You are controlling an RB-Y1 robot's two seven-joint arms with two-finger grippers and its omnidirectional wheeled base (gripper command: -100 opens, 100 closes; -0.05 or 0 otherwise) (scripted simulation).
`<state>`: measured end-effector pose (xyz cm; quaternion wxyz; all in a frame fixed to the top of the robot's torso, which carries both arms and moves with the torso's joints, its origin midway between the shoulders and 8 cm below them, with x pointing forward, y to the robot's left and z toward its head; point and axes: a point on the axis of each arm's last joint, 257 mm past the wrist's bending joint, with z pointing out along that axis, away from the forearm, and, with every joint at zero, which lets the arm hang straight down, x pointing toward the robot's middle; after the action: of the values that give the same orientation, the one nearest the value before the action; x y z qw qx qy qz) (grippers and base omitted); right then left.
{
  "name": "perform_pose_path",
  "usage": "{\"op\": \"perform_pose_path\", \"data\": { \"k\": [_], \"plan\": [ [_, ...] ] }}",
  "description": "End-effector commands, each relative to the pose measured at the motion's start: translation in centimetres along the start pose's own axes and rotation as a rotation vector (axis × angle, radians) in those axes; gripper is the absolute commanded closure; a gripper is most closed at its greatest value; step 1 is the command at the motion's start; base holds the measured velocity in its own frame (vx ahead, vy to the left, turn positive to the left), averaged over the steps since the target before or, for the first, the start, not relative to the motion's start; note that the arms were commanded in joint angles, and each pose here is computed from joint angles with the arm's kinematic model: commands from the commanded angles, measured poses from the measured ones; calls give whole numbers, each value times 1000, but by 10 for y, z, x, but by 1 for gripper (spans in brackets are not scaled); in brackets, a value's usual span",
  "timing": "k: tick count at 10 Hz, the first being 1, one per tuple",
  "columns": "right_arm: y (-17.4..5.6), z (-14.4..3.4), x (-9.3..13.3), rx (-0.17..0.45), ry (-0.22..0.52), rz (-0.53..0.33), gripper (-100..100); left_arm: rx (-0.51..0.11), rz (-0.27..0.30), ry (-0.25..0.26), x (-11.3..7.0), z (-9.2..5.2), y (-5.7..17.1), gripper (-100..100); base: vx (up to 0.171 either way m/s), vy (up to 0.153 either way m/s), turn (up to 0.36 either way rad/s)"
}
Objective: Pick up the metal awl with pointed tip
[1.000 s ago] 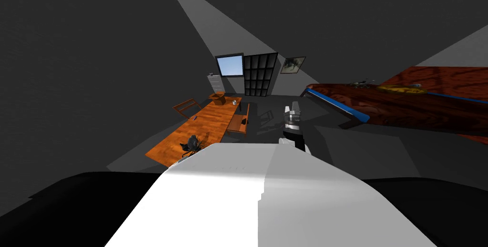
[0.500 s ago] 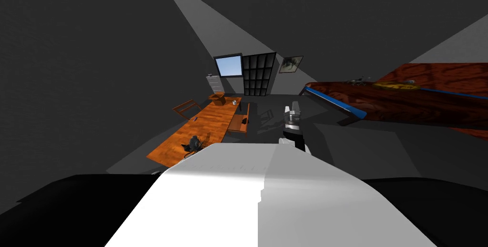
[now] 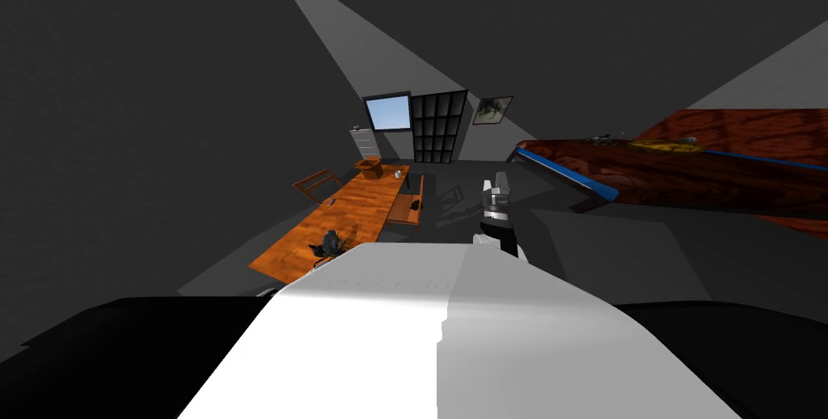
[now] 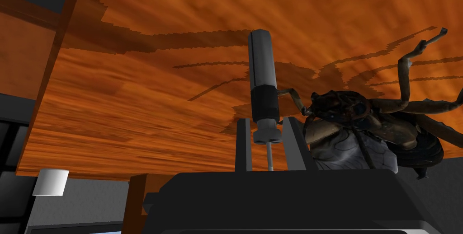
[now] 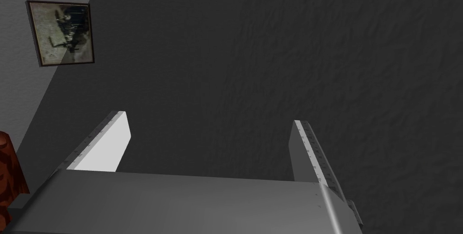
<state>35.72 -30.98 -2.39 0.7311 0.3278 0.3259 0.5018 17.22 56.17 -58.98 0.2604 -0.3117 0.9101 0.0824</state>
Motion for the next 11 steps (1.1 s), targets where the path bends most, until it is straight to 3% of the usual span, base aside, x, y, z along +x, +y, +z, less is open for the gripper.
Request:
{"op": "perform_pose_path", "data": {
  "k": [1, 2, 3, 4, 10, 11],
  "plan": [
    [0, 0, 0, 0, 0, 0, 0, 0, 0, 0, 0, 0, 0, 100, 0, 0, 0],
    [0, 0, 0, 0, 0, 0, 0, 0, 0, 0, 0, 0, 0, 100, 0, 0, 0],
    [0, 0, 0, 0, 0, 0, 0, 1, 0, 0, 0, 0, 0, 0, 0, 0, 0],
    [0, 0, 0, 0, 0, 0, 0, 2, 5, -1, -4, -4, 7, 100, 25, -36, 56],
    [0, 0, 0, 0, 0, 0, 0, 8, 16, -1, -9, -13, 20, 100, 24, -47, 33],
    [0, 0, 0, 0, 0, 0, 0, 8, 16, 0, -9, -13, 20, 0, 0, 0, 0]
  ]
}}
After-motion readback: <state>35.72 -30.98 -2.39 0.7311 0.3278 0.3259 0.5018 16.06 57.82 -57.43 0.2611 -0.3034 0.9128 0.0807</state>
